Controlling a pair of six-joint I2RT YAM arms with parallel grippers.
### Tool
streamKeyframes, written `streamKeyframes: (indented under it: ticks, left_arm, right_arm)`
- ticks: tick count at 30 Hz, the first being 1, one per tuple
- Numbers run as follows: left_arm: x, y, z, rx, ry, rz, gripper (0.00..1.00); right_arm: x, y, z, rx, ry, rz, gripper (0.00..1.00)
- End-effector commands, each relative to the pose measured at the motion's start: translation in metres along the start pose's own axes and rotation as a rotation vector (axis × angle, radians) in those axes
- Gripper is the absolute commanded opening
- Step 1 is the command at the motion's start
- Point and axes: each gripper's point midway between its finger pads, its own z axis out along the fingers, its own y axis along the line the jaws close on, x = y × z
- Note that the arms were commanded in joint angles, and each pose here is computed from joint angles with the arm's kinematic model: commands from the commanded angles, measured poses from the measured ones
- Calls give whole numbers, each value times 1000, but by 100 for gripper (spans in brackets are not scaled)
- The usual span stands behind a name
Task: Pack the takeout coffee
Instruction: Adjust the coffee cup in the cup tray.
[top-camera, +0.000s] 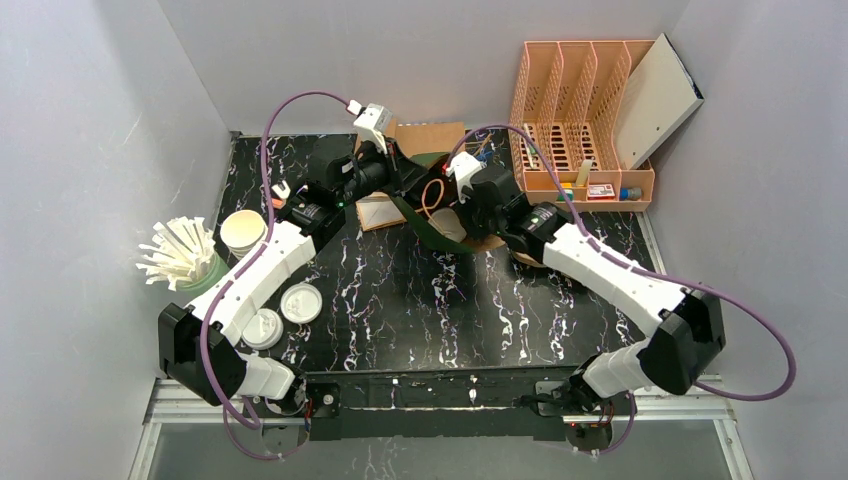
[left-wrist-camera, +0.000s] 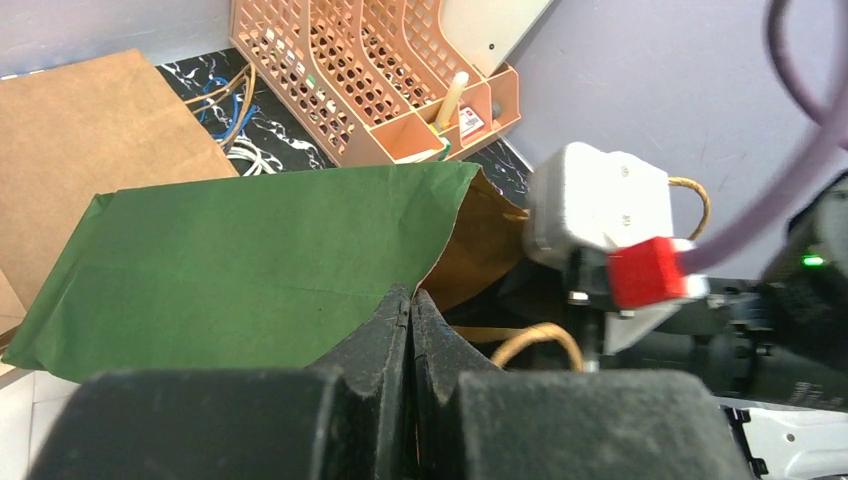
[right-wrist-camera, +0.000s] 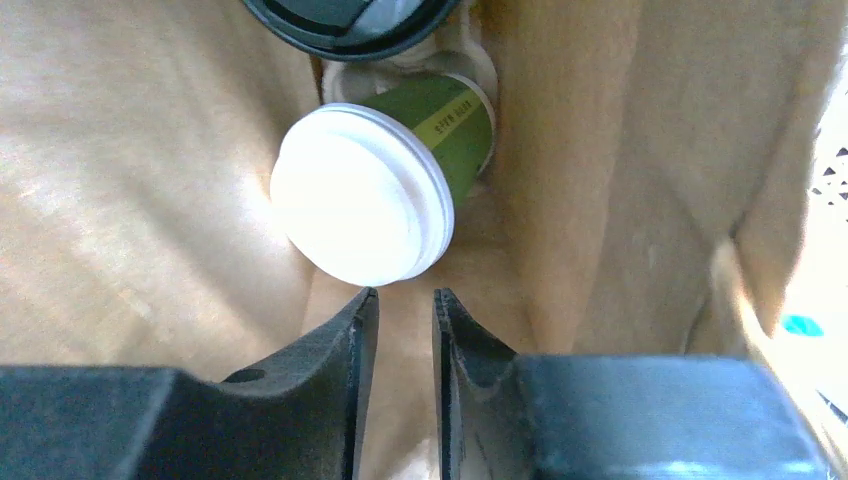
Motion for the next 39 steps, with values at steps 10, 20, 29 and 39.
streamKeyframes:
  ticks: [10, 20, 29, 39]
  left_arm:
    - [-17, 26, -13, -132, -46, -133, 0]
    - [-10, 36, -17, -171, -60, -197, 0]
    - [-9, 35, -20, -173, -46, -175, 0]
    - [-4, 36, -21, -176, -32, -178, 0]
  right_arm:
    - [-54, -12, -81, 17, -82, 155, 39]
    - [-66, -56, -95, 271, 43, 528, 66]
    - [-34, -77, -77, 326, 198, 937, 70]
    - [-10, -70, -64, 288, 245, 1029, 64]
